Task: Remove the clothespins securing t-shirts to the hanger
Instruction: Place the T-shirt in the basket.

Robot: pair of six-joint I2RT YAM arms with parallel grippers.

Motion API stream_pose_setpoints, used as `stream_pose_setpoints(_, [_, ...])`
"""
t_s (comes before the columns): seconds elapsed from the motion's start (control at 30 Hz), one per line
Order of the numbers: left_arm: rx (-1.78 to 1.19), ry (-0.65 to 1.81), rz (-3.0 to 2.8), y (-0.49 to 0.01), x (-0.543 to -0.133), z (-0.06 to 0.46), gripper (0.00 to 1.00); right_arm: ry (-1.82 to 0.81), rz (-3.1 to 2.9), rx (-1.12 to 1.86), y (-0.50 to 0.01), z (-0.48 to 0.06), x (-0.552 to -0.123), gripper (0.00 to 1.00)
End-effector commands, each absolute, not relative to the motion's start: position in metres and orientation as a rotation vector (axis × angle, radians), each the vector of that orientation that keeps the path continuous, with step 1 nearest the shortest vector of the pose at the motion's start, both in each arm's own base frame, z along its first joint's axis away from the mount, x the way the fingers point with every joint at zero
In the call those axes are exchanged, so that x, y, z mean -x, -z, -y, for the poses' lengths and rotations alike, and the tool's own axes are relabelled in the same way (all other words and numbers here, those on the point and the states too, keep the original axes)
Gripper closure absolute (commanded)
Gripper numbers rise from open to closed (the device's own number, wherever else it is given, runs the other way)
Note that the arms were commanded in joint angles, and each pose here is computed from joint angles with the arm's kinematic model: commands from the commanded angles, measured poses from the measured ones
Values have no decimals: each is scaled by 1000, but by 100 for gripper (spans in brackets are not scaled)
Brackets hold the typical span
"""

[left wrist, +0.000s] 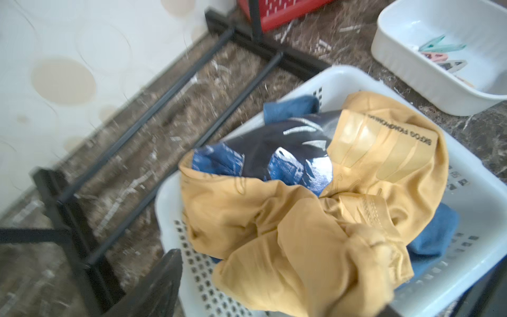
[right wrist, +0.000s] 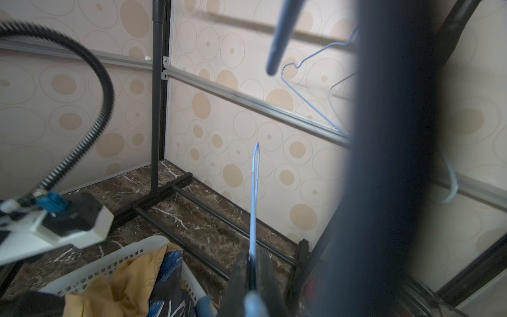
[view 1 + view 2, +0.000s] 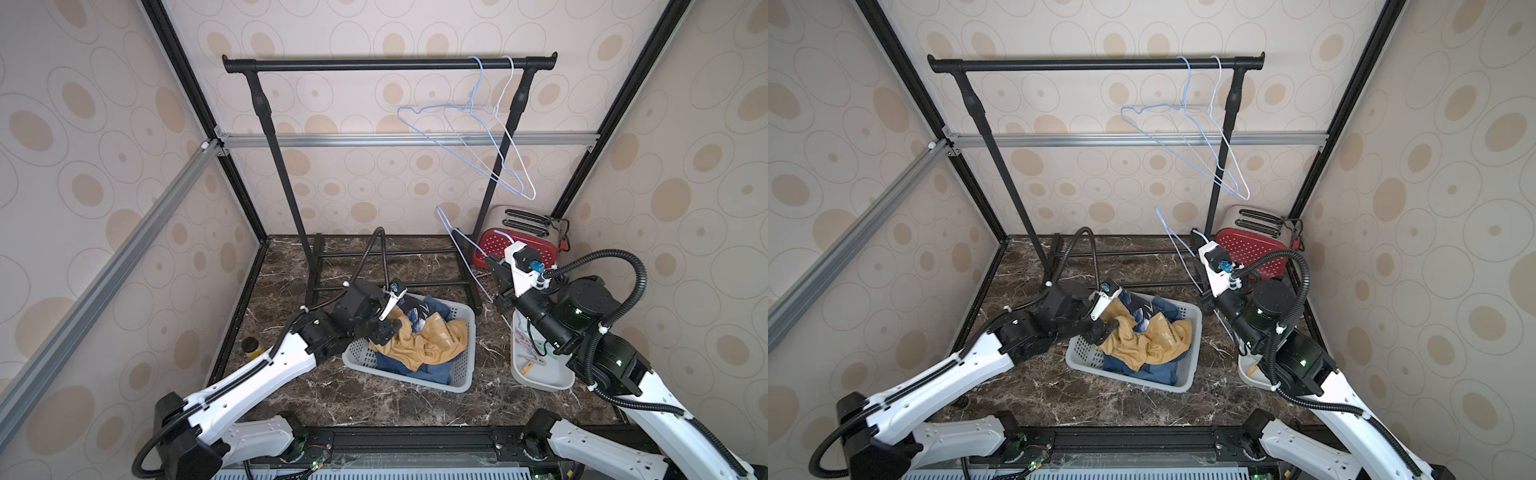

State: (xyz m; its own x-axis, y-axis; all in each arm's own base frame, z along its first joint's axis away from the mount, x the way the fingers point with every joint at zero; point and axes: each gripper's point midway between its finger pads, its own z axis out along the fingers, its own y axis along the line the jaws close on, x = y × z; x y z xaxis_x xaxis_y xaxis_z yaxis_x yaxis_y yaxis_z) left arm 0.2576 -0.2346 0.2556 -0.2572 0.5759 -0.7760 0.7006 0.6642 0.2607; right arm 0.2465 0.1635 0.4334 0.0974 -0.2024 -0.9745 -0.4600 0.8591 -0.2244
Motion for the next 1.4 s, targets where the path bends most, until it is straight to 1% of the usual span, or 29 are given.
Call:
stream_pose_setpoints(0.0, [-1192,16,-1554,-300,-259,242,22,-292,-1588,495,-410,-161,-243,100])
stream_pose_setpoints(0.13, [-1236,-48,-1276,-349,-263,262,23,-302,-1680,477,-395,-163,-247,100])
stream_pose_setpoints(0.2, [-1308,-50,-1251,-357,-266,274,20,-304,-1704,487,-392,-164,-247,100])
stream_pose_setpoints(0.23, [-1382,-47,-1249,-355,-266,281,20,-312,-1705,488,-393,-165,-246,100])
stream_pose_setpoints(0.27, [-1429,-26,-1263,-353,-264,285,22,-319,-1702,496,-393,-166,-245,100])
stream_pose_setpoints(0.33, [-1457,13,-1291,-348,-265,292,24,-318,-1699,498,-395,-164,-243,100])
stream_pose_setpoints(0.43, [-1497,67,-1292,-331,-260,300,19,-290,-1698,493,-392,-159,-242,100])
stream_pose_setpoints(0.5, [-1568,83,-1281,-318,-252,301,13,-284,-1691,493,-393,-157,-240,100])
stream_pose_setpoints(0.57, [-1665,18,-1279,-301,-247,296,7,-272,-1688,493,-393,-154,-239,100])
stream_pose_setpoints(0.6, [-1723,-21,-1285,-292,-245,292,5,-264,-1687,497,-393,-153,-239,100])
stream_pose_setpoints(0.73, [-2034,-224,-1402,-237,-240,258,4,-238,-1679,503,-395,-149,-238,100])
stream_pose_setpoints(0.83, [-2158,-372,-1453,-215,-244,235,2,-227,-1672,502,-396,-148,-239,100])
stream_pose_setpoints(1.03, [-2233,-547,-1494,-201,-256,215,1,-214,-1666,514,-398,-149,-240,100])
stream_pose_setpoints(1.23, [-2199,-580,-1528,-200,-264,207,1,-206,-1667,525,-398,-148,-239,100])
stream_pose_setpoints(1.3, [-2183,-629,-1557,-196,-271,199,1,-210,-1668,526,-398,-149,-239,100])
stream_pose_setpoints(1.37, [-2131,-645,-1594,-203,-277,193,1,-210,-1669,526,-398,-149,-239,100])
